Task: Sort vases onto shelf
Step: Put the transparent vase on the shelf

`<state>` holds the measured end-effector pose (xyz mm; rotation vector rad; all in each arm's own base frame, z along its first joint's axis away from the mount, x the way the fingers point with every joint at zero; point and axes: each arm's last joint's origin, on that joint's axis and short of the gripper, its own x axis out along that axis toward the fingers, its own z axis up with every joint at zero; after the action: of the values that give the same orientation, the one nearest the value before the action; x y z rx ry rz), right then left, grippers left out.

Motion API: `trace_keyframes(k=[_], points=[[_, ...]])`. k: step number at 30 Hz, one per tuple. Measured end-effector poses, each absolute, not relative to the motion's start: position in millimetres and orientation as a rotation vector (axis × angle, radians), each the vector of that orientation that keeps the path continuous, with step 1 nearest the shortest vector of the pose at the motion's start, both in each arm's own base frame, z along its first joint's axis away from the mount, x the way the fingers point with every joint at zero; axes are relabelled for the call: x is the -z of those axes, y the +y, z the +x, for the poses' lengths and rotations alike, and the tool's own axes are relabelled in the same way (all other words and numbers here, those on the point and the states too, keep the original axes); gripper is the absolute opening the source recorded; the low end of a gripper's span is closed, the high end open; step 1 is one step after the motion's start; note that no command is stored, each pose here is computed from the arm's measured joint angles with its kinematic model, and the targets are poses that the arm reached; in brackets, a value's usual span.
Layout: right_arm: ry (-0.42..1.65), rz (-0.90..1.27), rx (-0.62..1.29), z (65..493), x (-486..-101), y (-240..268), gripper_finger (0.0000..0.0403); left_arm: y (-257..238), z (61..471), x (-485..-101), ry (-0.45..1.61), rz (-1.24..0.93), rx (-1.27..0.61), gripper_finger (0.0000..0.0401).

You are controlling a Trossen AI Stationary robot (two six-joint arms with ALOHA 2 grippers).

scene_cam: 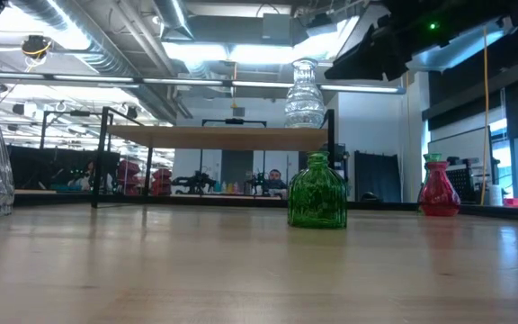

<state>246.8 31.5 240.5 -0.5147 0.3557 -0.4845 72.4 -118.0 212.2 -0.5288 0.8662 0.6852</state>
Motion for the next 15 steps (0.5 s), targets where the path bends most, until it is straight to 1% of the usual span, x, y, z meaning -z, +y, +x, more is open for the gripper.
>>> trace_keyframes(k=[8, 13, 15], points=[[0.354, -0.485, 0.482, 248.2, -240.3, 24.3, 0.0316, -111.3, 82.6, -212.6, 0.834, -0.57, -0.763, 0.0204], [0.361, -0.482, 0.479, 248.2, -239.5, 23.2, 0.0316, -111.4, 86.7, -214.5, 0.737, -0.512, -0.707, 0.0204], [0.361, -0.481, 0.477, 248.2, -239.5, 23.4, 0.0316, -111.0, 87.3, -214.3, 0.736, -0.499, -0.704, 0.0204]])
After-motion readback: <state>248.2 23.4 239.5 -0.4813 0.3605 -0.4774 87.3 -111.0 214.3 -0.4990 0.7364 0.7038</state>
